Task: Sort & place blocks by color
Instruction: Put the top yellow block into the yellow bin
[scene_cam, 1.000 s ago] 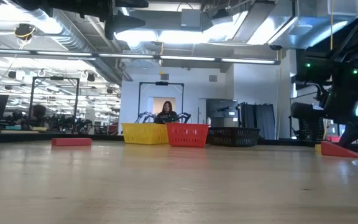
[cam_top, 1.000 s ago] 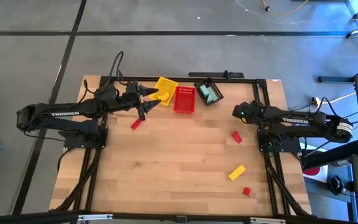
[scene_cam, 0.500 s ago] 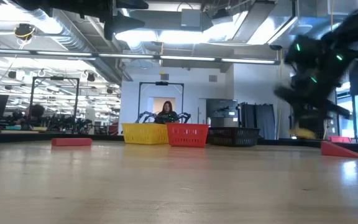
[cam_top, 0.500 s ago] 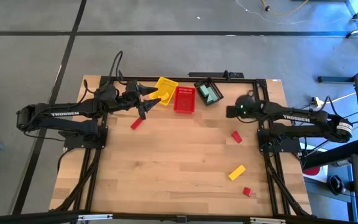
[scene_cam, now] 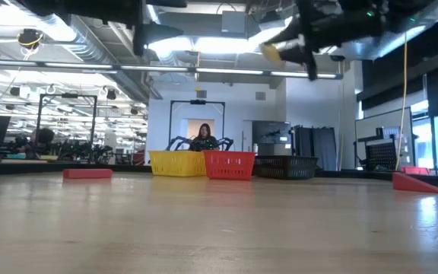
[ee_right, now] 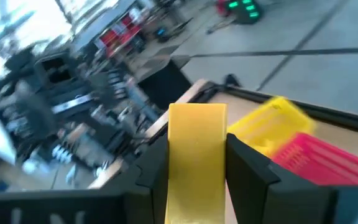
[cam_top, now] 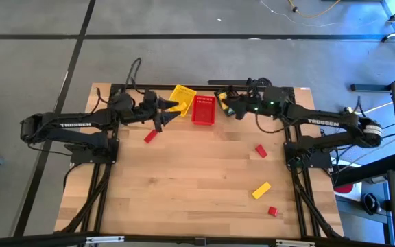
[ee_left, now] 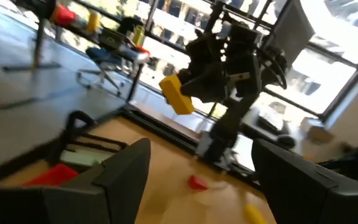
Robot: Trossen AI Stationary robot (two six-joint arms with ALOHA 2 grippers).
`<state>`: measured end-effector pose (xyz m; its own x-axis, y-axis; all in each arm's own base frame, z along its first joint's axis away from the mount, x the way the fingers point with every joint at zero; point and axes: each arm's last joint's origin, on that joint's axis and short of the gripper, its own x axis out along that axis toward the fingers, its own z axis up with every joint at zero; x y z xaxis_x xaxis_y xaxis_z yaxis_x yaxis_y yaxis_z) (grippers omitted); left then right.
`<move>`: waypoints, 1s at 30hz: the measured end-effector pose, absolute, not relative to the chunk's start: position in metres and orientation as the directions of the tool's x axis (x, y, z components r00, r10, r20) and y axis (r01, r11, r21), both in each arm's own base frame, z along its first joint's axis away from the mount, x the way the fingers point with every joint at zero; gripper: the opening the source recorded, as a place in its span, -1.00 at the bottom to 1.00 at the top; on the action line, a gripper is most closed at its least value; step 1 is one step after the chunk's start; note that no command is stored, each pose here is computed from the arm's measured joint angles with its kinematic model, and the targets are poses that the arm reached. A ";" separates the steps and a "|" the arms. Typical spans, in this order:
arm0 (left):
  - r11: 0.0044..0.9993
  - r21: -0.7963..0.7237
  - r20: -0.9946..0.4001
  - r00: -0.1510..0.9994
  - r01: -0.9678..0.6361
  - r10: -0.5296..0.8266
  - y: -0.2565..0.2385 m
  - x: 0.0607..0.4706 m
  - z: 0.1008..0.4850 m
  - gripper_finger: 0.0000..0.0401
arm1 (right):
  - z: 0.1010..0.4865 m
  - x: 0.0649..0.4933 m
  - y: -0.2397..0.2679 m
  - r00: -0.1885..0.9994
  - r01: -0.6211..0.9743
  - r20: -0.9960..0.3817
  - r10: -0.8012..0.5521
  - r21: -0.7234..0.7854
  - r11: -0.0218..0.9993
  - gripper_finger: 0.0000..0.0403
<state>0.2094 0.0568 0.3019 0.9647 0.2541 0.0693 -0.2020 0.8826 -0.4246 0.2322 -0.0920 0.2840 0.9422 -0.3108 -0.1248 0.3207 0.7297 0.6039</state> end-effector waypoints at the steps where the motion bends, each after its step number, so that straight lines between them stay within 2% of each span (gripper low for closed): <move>1: 0.873 -0.454 0.062 0.970 -0.181 0.234 0.057 0.213 0.300 0.36 | 0.287 0.241 -0.090 0.952 0.297 -0.124 -0.279 0.584 0.756 -0.41; 5: 0.839 -0.532 0.074 0.980 -0.116 0.183 0.058 0.229 0.291 0.36 | 0.296 0.276 -0.078 0.977 0.211 -0.132 -0.166 0.539 0.816 -0.41; 12: 0.847 -0.530 0.132 0.983 -0.036 0.124 0.050 0.259 0.274 0.36 | 0.312 0.320 -0.063 0.996 0.080 -0.076 -0.049 0.491 0.867 -0.41; 24: 0.894 -0.447 0.248 0.960 -0.008 0.133 0.039 0.281 0.268 0.36 | 0.322 0.331 -0.056 0.998 -0.012 -0.047 0.041 0.504 0.863 -0.41; 30: 0.940 -0.337 0.265 0.963 0.047 0.046 0.039 0.299 0.282 0.36 | 0.323 0.332 -0.048 0.997 -0.039 -0.039 0.068 0.509 0.860 -0.41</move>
